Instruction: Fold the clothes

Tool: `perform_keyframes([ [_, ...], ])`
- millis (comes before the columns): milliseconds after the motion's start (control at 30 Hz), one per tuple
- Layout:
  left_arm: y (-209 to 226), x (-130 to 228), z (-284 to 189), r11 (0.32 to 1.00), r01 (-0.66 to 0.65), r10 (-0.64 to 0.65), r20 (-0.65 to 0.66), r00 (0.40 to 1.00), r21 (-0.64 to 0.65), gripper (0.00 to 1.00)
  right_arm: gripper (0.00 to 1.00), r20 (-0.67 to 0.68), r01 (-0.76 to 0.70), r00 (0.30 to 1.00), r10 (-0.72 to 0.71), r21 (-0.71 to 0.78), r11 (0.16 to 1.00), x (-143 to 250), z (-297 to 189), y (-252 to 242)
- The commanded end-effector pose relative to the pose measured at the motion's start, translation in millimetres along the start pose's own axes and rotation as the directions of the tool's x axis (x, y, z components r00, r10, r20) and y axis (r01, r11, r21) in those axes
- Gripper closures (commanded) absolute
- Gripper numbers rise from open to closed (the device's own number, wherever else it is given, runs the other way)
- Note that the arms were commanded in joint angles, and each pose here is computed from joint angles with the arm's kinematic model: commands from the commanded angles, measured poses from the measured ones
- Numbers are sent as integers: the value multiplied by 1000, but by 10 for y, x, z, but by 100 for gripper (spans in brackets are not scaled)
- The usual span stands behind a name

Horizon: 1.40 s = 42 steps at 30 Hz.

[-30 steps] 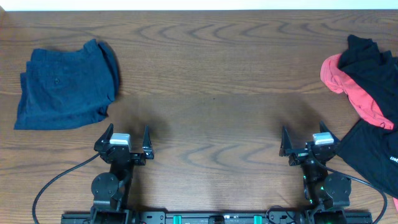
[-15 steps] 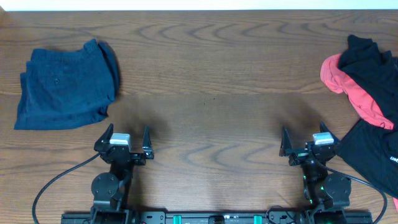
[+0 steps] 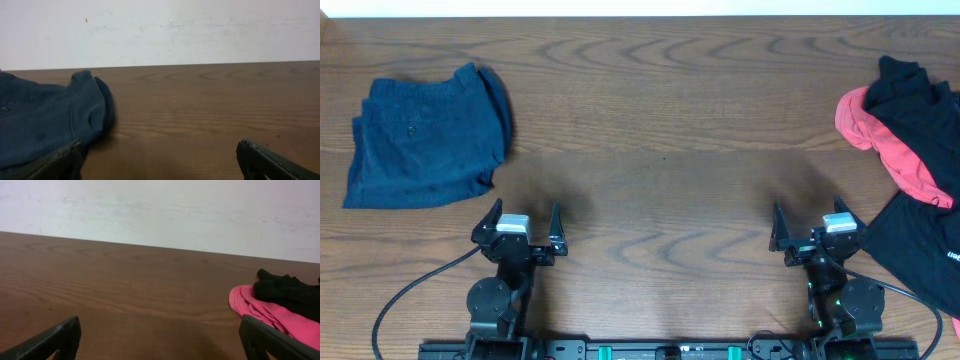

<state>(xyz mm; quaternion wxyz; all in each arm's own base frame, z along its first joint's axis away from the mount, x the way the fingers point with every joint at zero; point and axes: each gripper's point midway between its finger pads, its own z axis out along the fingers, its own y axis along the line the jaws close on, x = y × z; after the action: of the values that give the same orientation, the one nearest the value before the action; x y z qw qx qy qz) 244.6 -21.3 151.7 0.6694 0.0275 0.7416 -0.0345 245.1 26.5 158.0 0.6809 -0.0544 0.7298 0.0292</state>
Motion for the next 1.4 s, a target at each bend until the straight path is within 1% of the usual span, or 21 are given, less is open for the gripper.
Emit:
perform_keyframes([
  [0,-17,136,0,1000,-13,14,-47,999,9,2,1,-1,-4,1000,4,-1,1000,8,-2,-5],
  [267,-18,136,0,1000,-10,11,-47,999,10,2,1,-1,-13,1000,13,-2,1000,7,-2,-3],
  [400,-17,136,0,1000,29,-29,-47,998,7,2,1,-7,-16,1000,16,-2,1000,21,3,-4],
  [467,-17,137,1,999,38,-38,-48,998,7,2,1,-7,-59,998,59,-7,998,20,4,6],
  [567,-15,150,3,996,86,-86,-54,995,3,2,1,-19,-140,990,139,-8,990,45,9,12],
  [733,-16,134,7,991,137,-137,-78,987,-3,2,1,-60,-152,987,152,3,988,87,15,3],
  [867,-18,105,24,990,139,-139,-123,983,-9,2,1,-151,-169,971,185,112,979,137,-21,-156],
  [1033,-16,89,82,990,139,-142,-239,961,-28,2,1,-262,-128,947,187,225,966,53,-65,-332],
  [1133,-17,85,147,989,140,-146,-321,936,-42,2,1,-341,-99,920,194,278,955,33,-57,-419],
  [1200,-17,76,189,989,137,-147,-376,915,-52,2,1,-412,-90,884,222,316,944,79,-47,-472],
  [1267,-17,61,240,989,134,-147,-434,889,-61,2,1,-494,-66,836,237,339,938,163,-27,-520],
  [1367,-17,53,307,989,128,-148,-515,844,-75,2,1,-621,-25,734,276,381,924,348,-12,-624],
])
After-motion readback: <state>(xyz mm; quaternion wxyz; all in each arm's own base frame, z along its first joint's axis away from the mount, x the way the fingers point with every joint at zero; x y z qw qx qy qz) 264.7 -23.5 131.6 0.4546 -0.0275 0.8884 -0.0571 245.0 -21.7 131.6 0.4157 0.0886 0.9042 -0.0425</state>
